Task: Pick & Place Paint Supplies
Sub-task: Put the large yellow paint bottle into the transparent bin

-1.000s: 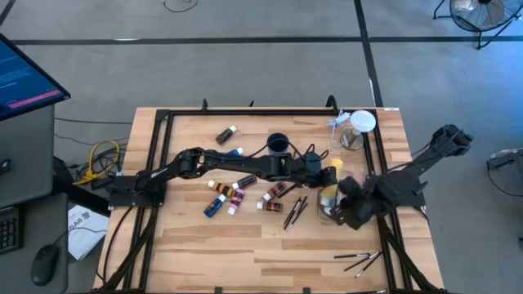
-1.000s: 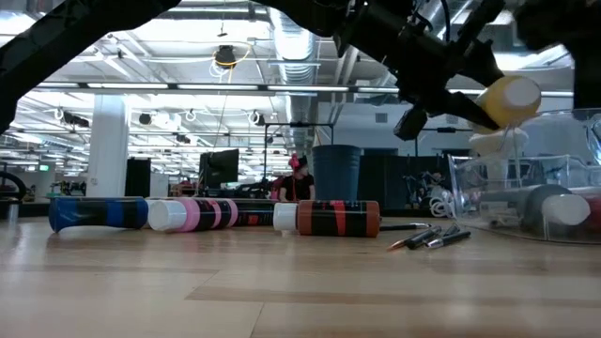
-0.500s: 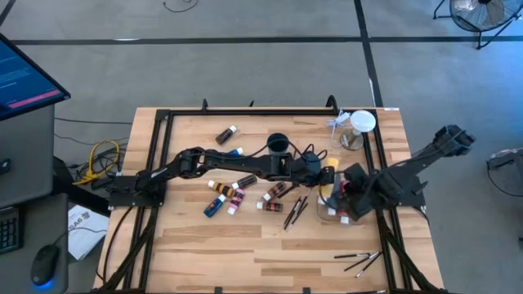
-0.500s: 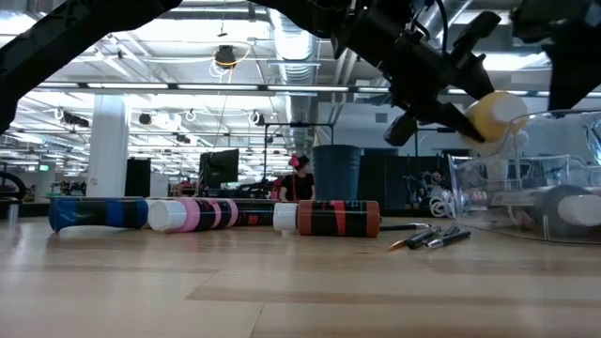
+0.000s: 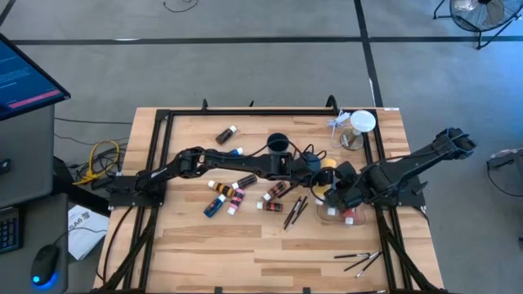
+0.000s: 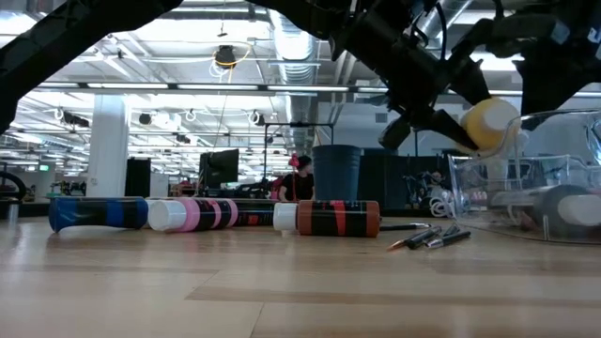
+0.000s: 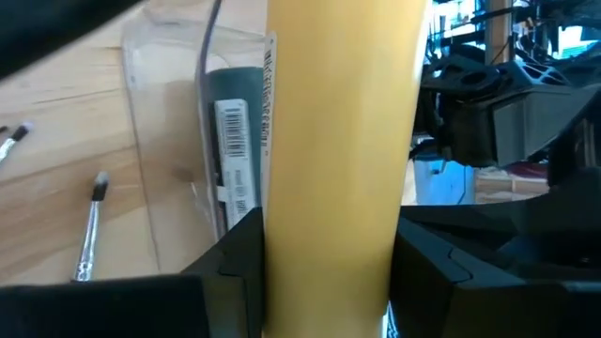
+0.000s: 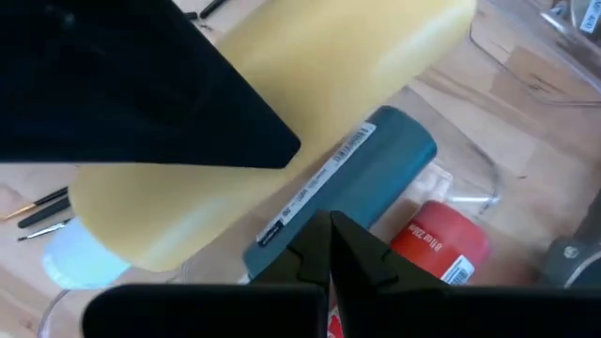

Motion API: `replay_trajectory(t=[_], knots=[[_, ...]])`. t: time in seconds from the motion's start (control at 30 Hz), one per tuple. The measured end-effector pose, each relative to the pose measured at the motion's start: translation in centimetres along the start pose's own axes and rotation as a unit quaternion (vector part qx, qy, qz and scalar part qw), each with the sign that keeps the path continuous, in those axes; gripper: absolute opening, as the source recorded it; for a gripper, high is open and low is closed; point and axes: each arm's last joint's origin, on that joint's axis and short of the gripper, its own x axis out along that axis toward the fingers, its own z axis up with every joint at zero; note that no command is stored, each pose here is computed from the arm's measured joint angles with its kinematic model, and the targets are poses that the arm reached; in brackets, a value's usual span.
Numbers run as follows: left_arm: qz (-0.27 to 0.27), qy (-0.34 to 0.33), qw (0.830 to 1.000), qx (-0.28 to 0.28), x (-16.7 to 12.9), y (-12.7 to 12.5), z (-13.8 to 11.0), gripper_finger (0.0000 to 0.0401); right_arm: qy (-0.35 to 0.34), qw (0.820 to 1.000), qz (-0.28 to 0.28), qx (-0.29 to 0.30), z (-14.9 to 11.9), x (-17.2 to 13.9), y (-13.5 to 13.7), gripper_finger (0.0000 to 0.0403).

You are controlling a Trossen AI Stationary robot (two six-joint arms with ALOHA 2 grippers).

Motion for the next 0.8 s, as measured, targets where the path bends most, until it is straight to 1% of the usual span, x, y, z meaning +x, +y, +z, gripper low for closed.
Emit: replay_trajectory(t=[0.2,0.3,0.67,0.8], knots=[[-0.001,0.003,1.000,0.004,-0.01,-0.04,-0.17,0.0142,0.000,1.000,0.007,0.011,-0.34,-0.15,0.12,0.0000],[-0.007,0.002,1.000,0.017,0.00,-0.15,-0.16,0.0150,0.001,1.000,0.007,0.012,-0.36,-0.16,0.13,0.0000],[-0.020,0.004,0.999,0.026,-0.01,-0.38,-0.11,0.0219,0.002,1.000,0.011,0.021,-0.79,-0.35,0.18,0.0000],[-0.020,0.004,0.999,0.026,-0.01,-0.39,-0.10,0.0232,0.005,1.000,0.011,0.022,-0.79,-0.37,0.12,0.0000]])
